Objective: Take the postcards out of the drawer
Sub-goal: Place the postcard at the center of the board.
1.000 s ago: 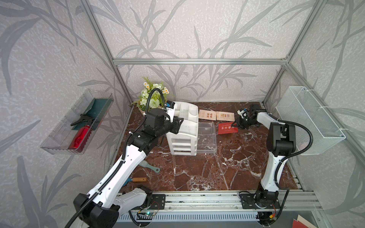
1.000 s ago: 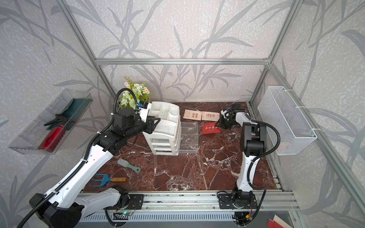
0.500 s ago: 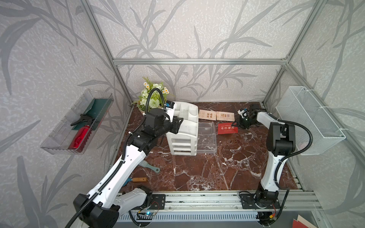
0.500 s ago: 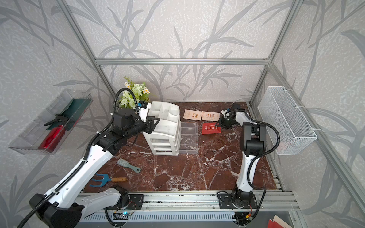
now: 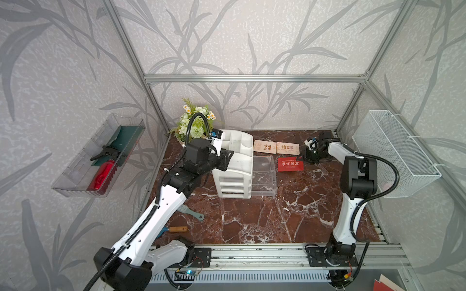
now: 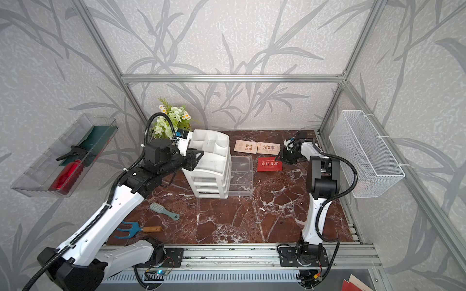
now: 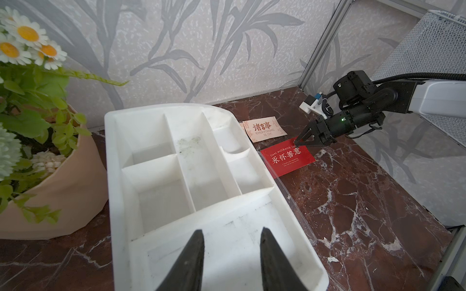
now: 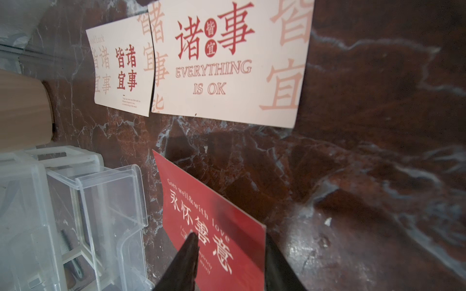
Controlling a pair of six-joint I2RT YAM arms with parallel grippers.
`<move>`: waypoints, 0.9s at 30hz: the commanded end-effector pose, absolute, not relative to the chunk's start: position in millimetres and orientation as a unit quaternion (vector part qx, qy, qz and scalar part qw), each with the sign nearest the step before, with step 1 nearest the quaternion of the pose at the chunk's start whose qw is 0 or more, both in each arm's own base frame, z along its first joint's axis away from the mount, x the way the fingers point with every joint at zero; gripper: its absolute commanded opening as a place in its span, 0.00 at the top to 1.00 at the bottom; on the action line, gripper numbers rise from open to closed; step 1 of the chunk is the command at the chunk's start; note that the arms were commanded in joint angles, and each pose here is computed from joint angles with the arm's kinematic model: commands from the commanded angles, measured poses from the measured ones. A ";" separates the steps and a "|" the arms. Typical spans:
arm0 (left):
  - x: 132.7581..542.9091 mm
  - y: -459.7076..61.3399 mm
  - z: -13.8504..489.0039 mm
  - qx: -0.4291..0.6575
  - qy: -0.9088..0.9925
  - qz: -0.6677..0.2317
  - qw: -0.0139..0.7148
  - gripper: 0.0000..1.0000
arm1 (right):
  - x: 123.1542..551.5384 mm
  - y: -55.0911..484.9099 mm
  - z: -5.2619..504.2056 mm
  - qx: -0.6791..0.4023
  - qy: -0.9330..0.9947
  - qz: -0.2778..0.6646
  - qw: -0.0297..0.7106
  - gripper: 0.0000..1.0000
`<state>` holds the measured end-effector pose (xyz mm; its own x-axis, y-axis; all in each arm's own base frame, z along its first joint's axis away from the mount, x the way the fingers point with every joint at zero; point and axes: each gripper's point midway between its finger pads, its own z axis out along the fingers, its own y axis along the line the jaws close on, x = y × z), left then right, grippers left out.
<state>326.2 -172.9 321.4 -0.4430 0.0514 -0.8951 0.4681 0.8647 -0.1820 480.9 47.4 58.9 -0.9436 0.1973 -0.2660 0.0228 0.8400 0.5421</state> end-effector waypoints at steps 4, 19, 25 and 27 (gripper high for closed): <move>320.9 -167.5 327.3 0.151 0.821 -0.209 0.509 0.63 | 484.3 40.8 55.6 0.067 0.951 0.262 0.151 0.57; 327.4 -155.9 334.3 0.137 0.833 -0.178 0.506 0.63 | 486.0 37.7 82.1 0.061 0.950 0.252 0.174 0.56; 333.4 -140.0 338.9 0.118 0.847 -0.136 0.500 0.63 | 478.1 47.9 104.6 0.050 0.942 0.271 0.191 0.57; 336.0 -133.9 338.4 0.112 0.854 -0.118 0.494 0.63 | 474.7 53.6 111.8 0.045 0.940 0.277 0.196 0.57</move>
<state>333.5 -148.8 338.4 -0.4645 0.0532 -0.8840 0.3677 0.9197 -0.1379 481.3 44.1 80.8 -0.9320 0.1990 -0.3031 0.0152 0.8566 0.5157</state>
